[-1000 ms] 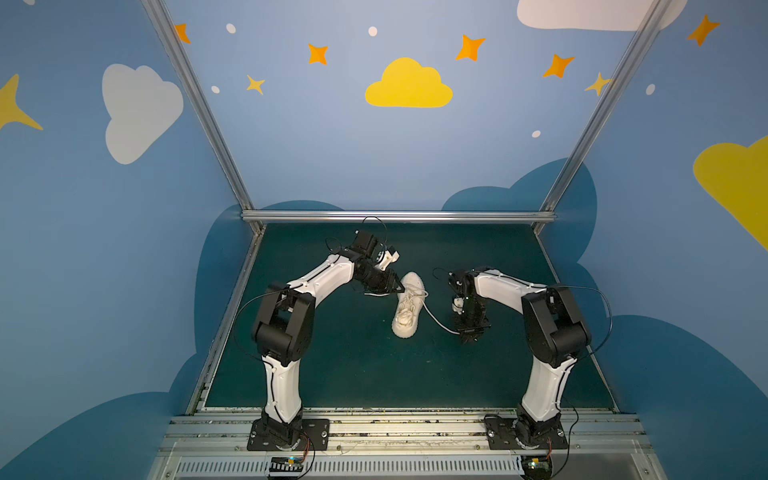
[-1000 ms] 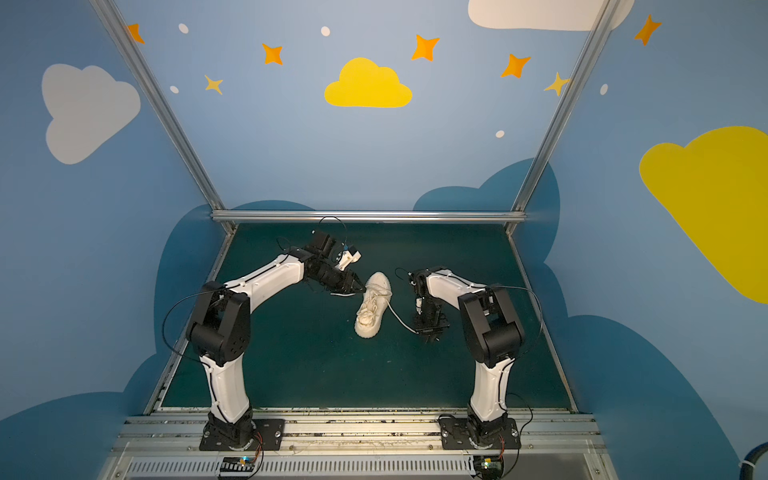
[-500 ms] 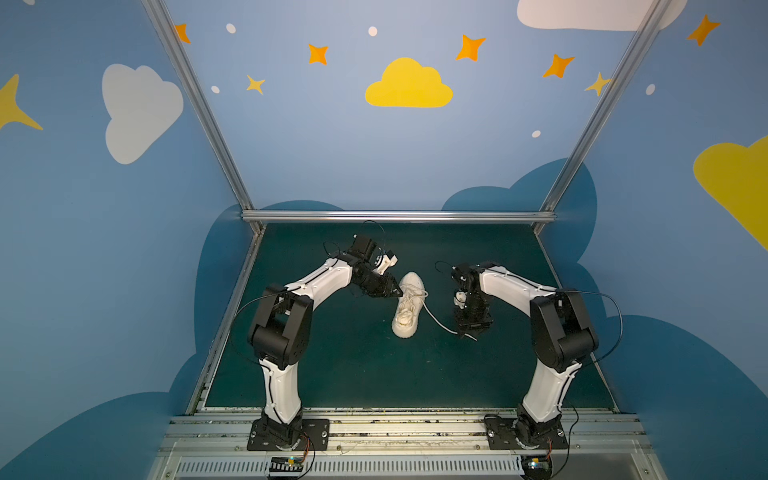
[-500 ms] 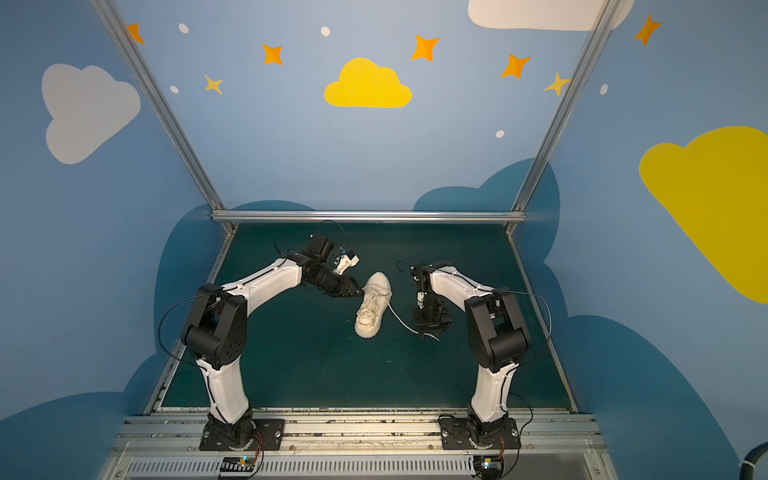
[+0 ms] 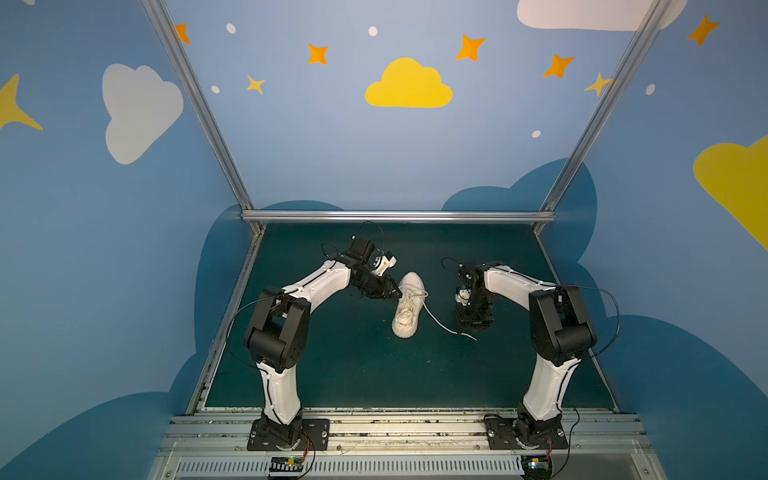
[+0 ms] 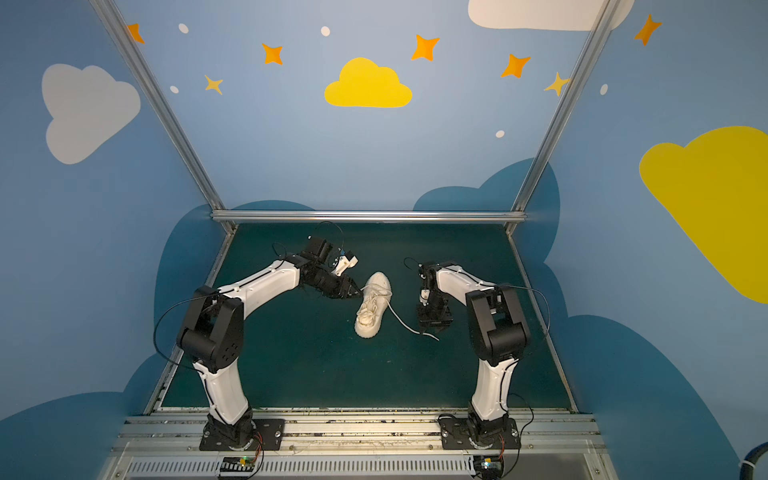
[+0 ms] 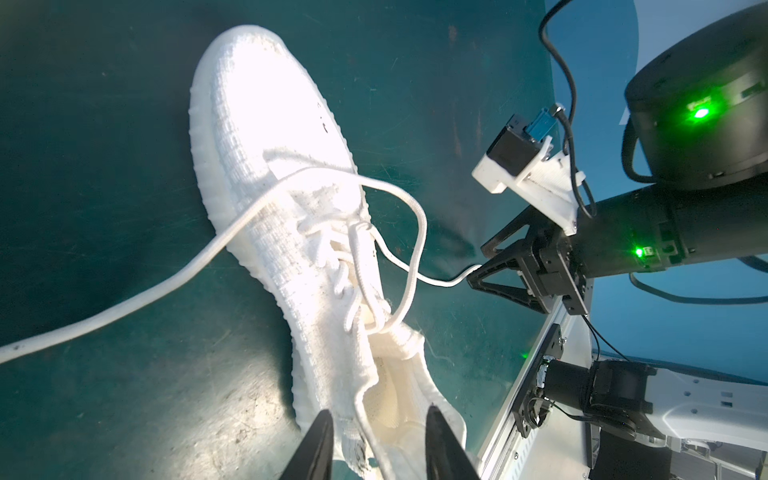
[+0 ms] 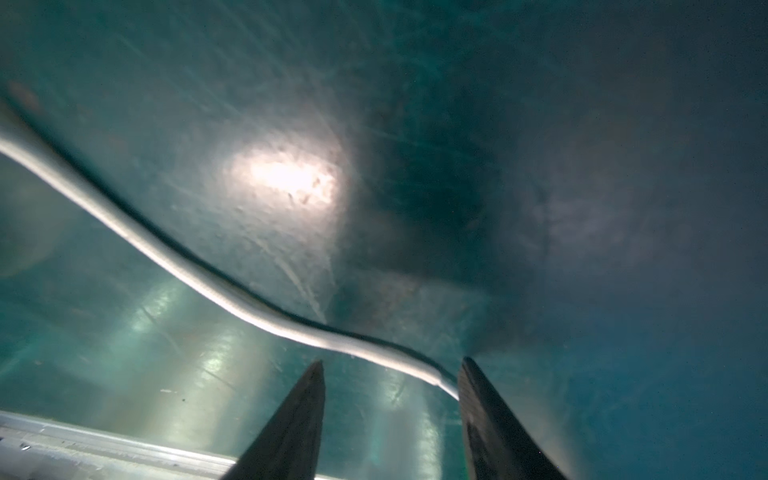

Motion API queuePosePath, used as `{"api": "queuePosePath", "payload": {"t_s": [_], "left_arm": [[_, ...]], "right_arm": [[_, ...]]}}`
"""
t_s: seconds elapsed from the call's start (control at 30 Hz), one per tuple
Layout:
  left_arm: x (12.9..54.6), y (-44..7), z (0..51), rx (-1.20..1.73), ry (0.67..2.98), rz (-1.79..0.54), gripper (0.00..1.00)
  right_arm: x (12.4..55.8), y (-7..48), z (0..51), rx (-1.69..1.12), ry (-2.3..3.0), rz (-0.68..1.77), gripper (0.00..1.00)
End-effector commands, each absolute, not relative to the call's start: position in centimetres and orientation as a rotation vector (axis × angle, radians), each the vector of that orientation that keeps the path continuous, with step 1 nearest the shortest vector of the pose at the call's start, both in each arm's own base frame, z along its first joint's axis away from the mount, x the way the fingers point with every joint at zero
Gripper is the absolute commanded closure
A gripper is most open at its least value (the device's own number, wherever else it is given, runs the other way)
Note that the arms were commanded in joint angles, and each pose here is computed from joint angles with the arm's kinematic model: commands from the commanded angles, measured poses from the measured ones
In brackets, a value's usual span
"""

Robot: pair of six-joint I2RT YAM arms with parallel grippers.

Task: Tie the shoes
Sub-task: 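Lower the right gripper onto the loose lace end and close on it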

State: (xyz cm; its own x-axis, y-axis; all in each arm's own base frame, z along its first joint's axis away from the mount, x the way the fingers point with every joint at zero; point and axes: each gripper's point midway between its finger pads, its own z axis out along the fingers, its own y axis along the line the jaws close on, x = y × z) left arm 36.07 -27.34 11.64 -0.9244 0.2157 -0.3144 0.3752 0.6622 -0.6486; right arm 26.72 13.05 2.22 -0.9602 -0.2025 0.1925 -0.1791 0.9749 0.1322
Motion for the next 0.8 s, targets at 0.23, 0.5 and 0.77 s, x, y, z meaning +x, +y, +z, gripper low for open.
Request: {"api": "queuePosePath", "payload": {"t_s": [0.23, 0.5, 0.77], "left_arm": [[35.3, -27.3, 12.1, 0.478, 2.661, -1.133, 0.62], [35.6, -27.7, 12.2, 0.455, 2.653, -1.163, 0.61], [36.0, -28.3, 13.4, 0.490, 2.652, -1.145, 0.61]], "right_arm": [[24.1, 13.6, 1.9, 0.203, -2.900, -0.249, 0.50], [22.6, 12.6, 1.4, 0.219, -2.897, -0.070, 0.66], [23.3, 13.2, 0.9, 0.185, -2.920, -0.038, 0.80]]}}
